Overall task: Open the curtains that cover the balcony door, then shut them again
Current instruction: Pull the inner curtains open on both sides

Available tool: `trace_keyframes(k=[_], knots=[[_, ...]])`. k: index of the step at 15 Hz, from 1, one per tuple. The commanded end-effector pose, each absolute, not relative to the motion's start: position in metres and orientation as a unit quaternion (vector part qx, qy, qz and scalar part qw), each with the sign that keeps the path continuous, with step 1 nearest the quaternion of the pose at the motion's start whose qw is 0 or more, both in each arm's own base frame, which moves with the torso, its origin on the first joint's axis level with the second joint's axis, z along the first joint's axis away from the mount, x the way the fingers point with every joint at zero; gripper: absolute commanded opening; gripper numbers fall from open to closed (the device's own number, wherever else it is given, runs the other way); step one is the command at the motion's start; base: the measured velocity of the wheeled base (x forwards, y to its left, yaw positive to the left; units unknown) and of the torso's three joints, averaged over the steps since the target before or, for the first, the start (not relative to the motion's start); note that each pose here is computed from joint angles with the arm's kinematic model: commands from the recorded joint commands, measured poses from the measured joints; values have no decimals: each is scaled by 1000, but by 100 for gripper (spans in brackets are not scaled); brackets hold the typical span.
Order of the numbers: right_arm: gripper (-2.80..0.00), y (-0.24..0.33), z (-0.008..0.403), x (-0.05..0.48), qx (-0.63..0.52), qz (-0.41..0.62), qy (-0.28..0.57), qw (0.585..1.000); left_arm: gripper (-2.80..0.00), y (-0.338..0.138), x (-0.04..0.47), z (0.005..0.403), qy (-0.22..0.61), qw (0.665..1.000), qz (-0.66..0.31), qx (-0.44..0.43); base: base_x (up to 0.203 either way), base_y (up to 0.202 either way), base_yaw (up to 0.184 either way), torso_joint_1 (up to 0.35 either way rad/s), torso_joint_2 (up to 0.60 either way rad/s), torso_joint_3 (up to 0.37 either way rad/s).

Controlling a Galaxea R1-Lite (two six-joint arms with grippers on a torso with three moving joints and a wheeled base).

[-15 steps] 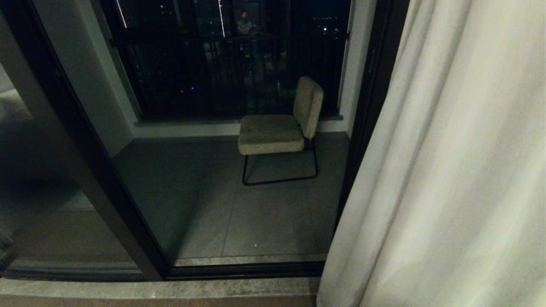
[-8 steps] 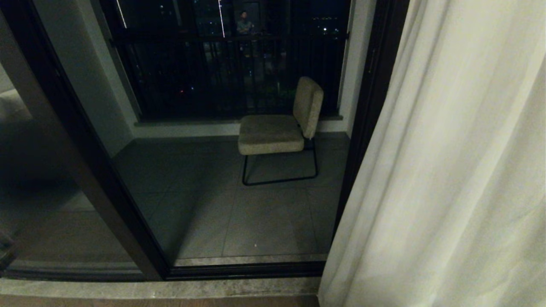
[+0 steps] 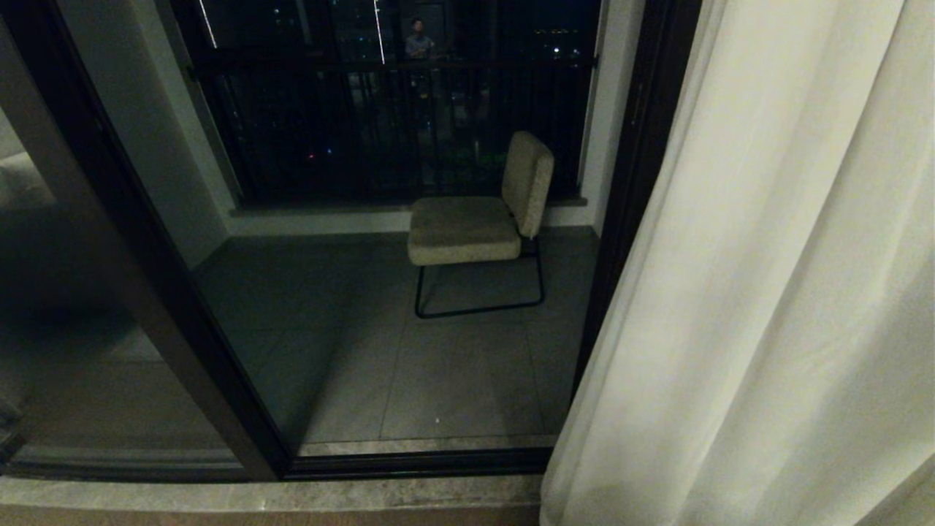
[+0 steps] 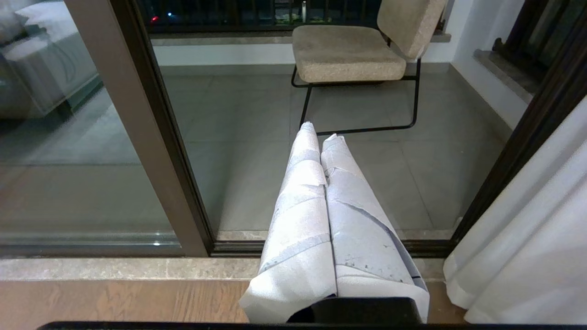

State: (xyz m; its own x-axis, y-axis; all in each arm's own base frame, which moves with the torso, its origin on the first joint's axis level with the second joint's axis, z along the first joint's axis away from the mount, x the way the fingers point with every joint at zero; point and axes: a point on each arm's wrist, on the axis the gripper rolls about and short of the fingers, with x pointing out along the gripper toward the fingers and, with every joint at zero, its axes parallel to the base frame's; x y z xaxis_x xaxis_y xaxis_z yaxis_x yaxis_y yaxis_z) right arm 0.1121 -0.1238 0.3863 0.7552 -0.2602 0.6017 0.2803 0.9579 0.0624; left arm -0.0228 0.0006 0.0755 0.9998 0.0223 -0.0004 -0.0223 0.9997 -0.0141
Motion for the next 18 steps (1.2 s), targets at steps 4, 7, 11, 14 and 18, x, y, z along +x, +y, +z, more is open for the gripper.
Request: trace_keyframes(k=[4,7,11,14,18], knots=[[0,-106,382,99,-20,-130,-322,938,-280,1,-23,75,0,1000,12,-7,0,0,0,0,0,0],[0,-87,367,84,-19,-121,-312,942,-280,1,-23,75,0,1000,12,-7,0,0,0,0,0,0],[0,-50,336,56,-21,-105,-301,948,-280,1,-23,75,0,1000,12,-8,0,0,0,0,0,0],[0,-21,312,33,-27,-89,-307,947,-280,1,-23,75,0,1000,12,-7,0,0,0,0,0,0],[-53,4,293,13,-28,-34,-325,945,-280,1,-23,75,0,1000,12,-7,0,0,0,0,0,0]])
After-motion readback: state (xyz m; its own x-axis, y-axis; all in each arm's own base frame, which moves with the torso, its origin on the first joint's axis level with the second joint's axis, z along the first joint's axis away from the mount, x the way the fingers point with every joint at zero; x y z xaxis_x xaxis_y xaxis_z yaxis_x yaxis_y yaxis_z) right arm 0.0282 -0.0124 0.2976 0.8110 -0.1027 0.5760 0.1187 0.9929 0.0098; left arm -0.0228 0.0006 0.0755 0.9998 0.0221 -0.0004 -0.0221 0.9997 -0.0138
